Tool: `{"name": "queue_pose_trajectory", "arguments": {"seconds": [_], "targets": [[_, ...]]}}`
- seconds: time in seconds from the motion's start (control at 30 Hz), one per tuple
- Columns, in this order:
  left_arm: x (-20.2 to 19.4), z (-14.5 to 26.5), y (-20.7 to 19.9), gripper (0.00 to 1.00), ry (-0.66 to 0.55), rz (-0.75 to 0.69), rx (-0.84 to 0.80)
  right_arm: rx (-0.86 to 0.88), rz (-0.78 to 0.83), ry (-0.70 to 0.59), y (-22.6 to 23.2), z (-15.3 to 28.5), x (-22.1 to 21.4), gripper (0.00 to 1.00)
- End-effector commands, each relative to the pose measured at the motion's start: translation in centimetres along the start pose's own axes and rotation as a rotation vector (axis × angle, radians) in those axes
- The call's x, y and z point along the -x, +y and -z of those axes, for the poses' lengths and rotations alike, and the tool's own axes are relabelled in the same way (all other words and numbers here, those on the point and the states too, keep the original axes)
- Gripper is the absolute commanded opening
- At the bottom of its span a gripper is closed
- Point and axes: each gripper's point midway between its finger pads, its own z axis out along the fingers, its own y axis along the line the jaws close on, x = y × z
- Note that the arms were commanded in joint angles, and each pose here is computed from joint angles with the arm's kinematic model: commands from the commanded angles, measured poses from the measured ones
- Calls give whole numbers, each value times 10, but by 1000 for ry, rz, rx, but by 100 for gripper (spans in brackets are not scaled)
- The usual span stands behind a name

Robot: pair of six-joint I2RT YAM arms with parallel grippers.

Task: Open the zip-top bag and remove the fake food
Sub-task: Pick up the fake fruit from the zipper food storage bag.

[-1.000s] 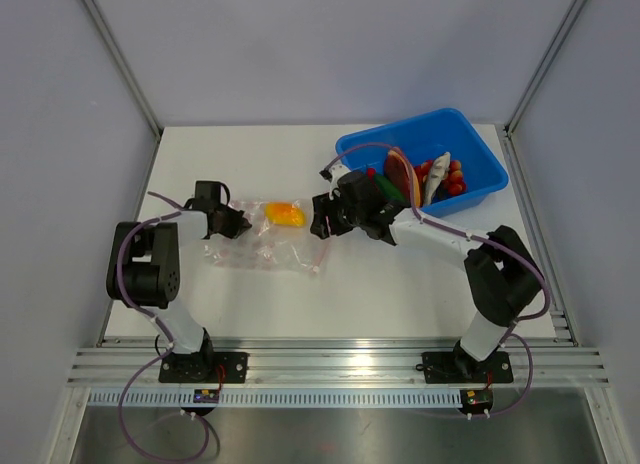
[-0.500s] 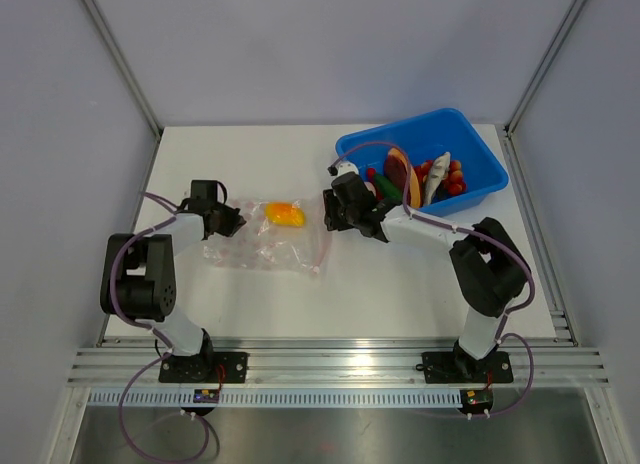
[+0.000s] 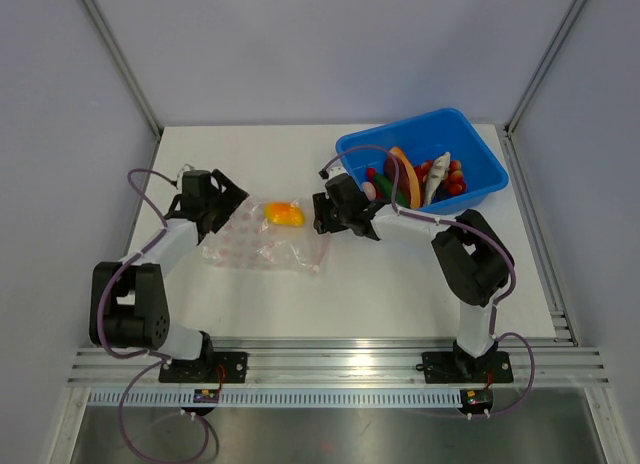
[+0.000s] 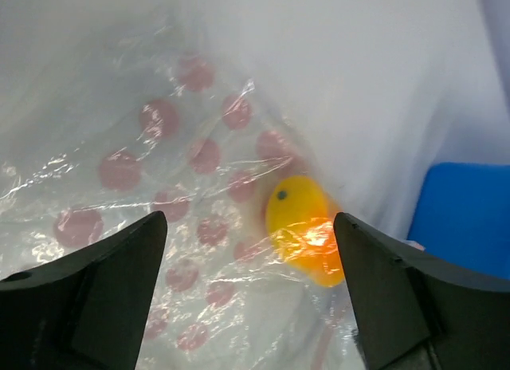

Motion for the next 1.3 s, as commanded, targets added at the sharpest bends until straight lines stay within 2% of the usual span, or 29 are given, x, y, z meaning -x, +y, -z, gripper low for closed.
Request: {"name": "queue_pose_trajectory", "arguments": {"seconds": [0.0,0.07,0.27,0.3,0.73,1.27], "targets": [[29,17,-25,91,-140,-151,-103,154,18,-103,34,1,27,56],[30,16,-35,91,-159,-183,-150,198,23,-104,40,2,25,62],[14,-1,-42,93,-83,-218,-203,309,34,-133,59,0,29,71],[13,-2,-43,97,-73,-219,-206,312,36,-120,60,-5,25,72],[-8,-29,-43,99,70,-192,-179,456,25,-136,83,-2,25,74],[-19,-56,-40,99,157,-146,-147,482,33,-139,87,-5,25,74]]}}
